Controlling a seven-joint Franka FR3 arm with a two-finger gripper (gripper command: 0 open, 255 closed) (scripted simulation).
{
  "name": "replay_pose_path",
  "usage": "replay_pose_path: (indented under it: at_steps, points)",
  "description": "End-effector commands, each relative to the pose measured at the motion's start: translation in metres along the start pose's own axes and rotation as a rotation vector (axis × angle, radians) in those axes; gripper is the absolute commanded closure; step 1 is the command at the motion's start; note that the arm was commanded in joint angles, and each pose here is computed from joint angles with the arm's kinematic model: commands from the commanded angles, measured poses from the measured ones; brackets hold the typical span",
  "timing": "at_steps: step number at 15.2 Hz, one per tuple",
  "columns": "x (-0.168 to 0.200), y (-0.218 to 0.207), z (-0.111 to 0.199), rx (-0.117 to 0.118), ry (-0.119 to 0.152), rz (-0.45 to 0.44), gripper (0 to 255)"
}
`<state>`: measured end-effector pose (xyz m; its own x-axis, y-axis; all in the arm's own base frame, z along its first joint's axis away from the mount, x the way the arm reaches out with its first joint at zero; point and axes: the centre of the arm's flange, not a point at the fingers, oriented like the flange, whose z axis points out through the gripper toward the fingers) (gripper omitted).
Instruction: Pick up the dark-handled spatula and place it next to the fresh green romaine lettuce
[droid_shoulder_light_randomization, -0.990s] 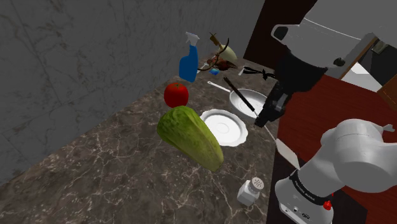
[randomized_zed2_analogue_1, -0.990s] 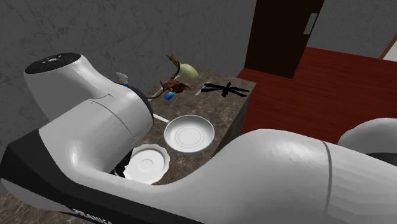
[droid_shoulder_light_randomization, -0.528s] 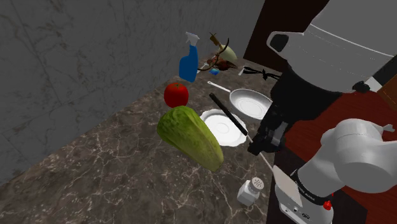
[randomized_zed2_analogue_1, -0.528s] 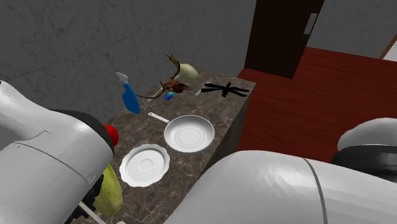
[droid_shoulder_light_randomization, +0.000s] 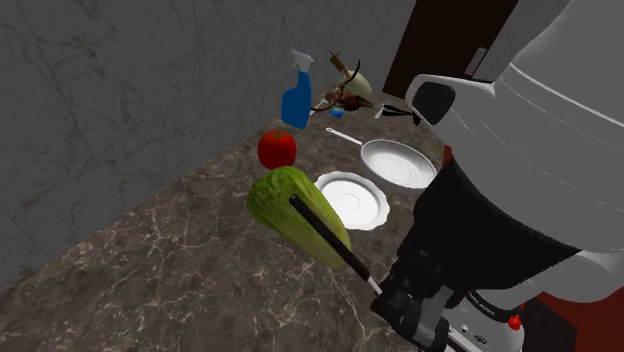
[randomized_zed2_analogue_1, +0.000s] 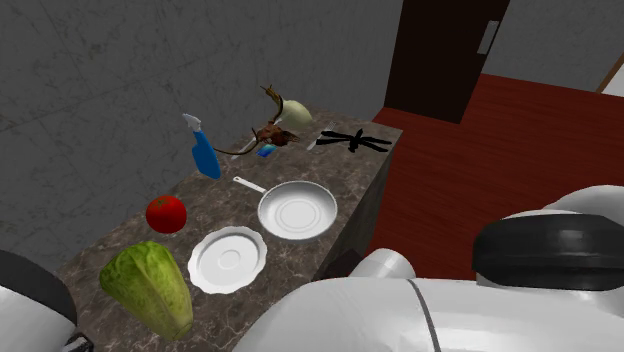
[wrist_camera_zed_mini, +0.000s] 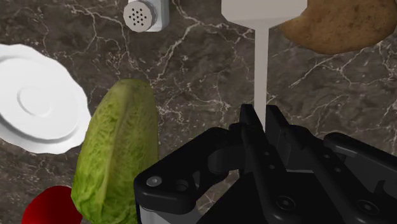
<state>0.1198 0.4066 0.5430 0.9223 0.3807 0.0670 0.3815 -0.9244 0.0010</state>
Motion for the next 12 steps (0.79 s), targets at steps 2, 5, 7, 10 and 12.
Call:
replay_pose_path:
  at_steps: [2,5,7,10,12]
  points:
    - [-0.003,-0.034,0.005,0.001,-0.001,0.0,255]
    - [-0.004,-0.034,0.021,0.001,-0.001,0.0,255]
    - [-0.005,-0.034,0.032,0.001,-0.001,0.0,255]
    - [-0.006,-0.034,0.047,0.001,-0.001,0.0,255]
    - [-0.007,-0.034,0.058,0.001,-0.001,0.0,255]
